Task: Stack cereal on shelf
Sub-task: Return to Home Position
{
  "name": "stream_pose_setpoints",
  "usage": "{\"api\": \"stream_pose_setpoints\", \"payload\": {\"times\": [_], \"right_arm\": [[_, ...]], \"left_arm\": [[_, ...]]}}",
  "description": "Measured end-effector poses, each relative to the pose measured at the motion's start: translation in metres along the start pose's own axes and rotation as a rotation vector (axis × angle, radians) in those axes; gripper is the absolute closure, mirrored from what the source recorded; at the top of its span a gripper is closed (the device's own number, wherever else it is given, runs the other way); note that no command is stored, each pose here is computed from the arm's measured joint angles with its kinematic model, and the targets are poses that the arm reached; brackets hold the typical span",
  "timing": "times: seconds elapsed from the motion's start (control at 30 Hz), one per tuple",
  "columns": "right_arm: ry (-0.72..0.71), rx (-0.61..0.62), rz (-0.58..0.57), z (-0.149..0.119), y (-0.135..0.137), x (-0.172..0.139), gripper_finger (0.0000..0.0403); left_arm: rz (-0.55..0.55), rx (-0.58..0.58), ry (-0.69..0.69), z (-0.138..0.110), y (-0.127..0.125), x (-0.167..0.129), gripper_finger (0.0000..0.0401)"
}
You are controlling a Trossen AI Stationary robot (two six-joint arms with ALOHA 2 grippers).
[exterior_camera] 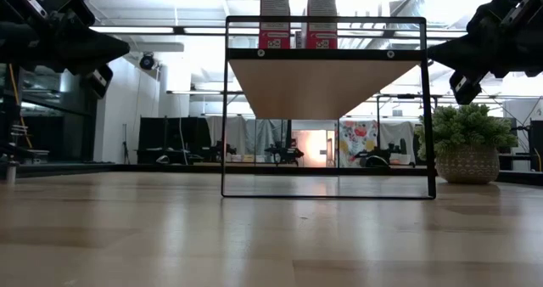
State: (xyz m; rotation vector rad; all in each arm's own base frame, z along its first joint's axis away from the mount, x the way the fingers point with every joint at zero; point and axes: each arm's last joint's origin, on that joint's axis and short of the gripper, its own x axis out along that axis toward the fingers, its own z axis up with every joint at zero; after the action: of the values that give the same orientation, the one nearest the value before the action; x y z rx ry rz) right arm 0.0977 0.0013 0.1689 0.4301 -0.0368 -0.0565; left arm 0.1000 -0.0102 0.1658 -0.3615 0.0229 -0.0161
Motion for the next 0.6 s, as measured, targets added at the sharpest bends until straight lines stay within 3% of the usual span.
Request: {"api": "stream_pose_setpoints", "payload": {"times": [0.6], "right_arm": [[0.0, -0.001, 0.0, 0.0, 0.0, 0.0, 0.0402]], "left_arm": [[-0.02, 0.001, 0.008, -0.0008, -0.0021, -0.0002, 0.0398]]}}
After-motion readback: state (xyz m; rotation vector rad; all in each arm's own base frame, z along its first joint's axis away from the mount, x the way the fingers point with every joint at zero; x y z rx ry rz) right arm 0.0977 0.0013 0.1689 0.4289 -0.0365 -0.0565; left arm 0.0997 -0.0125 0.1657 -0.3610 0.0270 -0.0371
